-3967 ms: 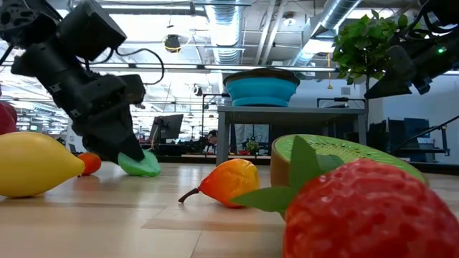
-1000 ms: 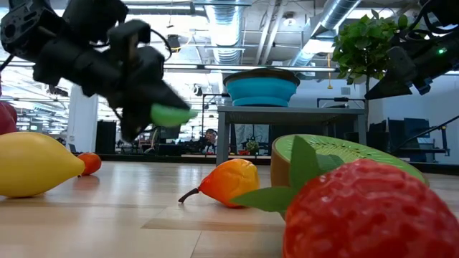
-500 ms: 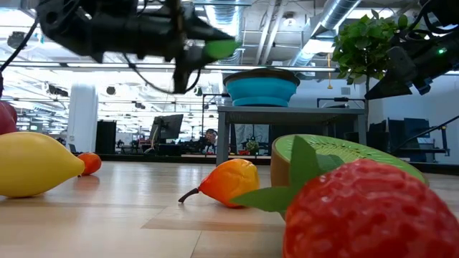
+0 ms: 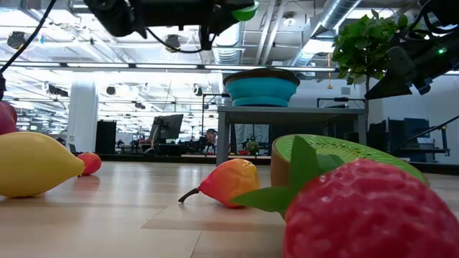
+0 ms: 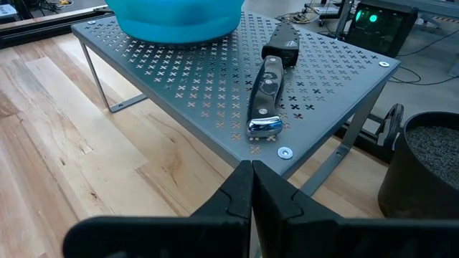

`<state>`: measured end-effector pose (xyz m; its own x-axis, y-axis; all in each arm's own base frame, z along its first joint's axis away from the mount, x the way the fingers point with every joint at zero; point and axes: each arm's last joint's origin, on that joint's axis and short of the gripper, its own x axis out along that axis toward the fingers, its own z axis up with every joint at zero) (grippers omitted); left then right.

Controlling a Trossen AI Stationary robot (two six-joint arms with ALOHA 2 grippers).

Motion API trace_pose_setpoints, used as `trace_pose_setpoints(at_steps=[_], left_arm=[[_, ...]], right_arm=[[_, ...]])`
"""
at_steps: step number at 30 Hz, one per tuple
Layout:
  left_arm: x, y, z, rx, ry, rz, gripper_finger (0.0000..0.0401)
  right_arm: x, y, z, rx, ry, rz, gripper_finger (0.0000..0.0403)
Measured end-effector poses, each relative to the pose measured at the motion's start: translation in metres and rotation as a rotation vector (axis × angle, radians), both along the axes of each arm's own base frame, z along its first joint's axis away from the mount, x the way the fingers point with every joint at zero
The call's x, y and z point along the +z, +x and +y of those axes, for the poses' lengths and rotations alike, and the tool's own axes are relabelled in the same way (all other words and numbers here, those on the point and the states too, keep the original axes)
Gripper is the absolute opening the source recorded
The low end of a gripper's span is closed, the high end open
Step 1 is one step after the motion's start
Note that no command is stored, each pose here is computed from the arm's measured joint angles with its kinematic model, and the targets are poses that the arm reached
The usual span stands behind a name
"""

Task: Pick & Place Fruit
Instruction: Put the green pear into the strainer bowl

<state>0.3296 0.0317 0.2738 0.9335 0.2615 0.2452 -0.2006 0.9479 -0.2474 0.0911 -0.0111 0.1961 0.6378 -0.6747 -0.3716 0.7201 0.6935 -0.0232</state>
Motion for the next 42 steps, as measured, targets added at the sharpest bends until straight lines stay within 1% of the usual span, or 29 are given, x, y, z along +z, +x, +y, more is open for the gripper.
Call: trace_pose_setpoints(at_steps=[3,6,13,17,20,24,27,30,34,38,42], left_arm=[[0.008,0.001,0.015,0.062,0.048,-0.002,0.0101],[0.014,0.001,0.031,0.113,0.068,-0.005,0.0101],[0.019,0.006,0.057,0.181,0.066,0.038,0.0101],[0.018,0.021,0.068,0.182,0.073,0.048,0.0101],[0.017,0.035,0.080,0.207,0.125,0.088,0.0101],[0.014,0.051,0.098,0.297,0.190,0.164,0.0101],[0.009,0.056,0.110,0.388,0.212,0.232,0.0101],[0.000,0.056,0.119,0.458,0.199,0.289,0.0101],[-0.003,0.053,0.125,0.545,0.177,0.332,0.0101],[-0.003,0.052,0.127,0.555,0.168,0.326,0.0107],[-0.003,0.052,0.128,0.552,0.166,0.326,0.0130]], right_arm=[[0.000,0.000,0.000,0.000,0.000,-0.001,0.0000],[0.000,0.000,0.000,0.000,0.000,0.000,0.0000],[0.000,0.000,0.000,0.000,0.000,-0.001,0.0000],[0.000,0.000,0.000,0.000,0.000,-0.002,0.0000],[0.000,0.000,0.000,-0.001,-0.001,-0.002,0.0000],[0.000,0.000,0.000,-0.001,0.000,-0.003,0.0000],[0.000,0.000,0.000,-0.001,0.000,-0.002,0.0000],[0.000,0.000,0.000,-0.001,0.000,-0.002,0.0000],[0.000,0.000,0.000,-0.001,0.000,-0.001,0.0000],[0.000,0.000,0.000,-0.001,0.000,-0.002,0.0000],[0.000,0.000,0.000,-0.001,0.000,-0.001,0.0000]])
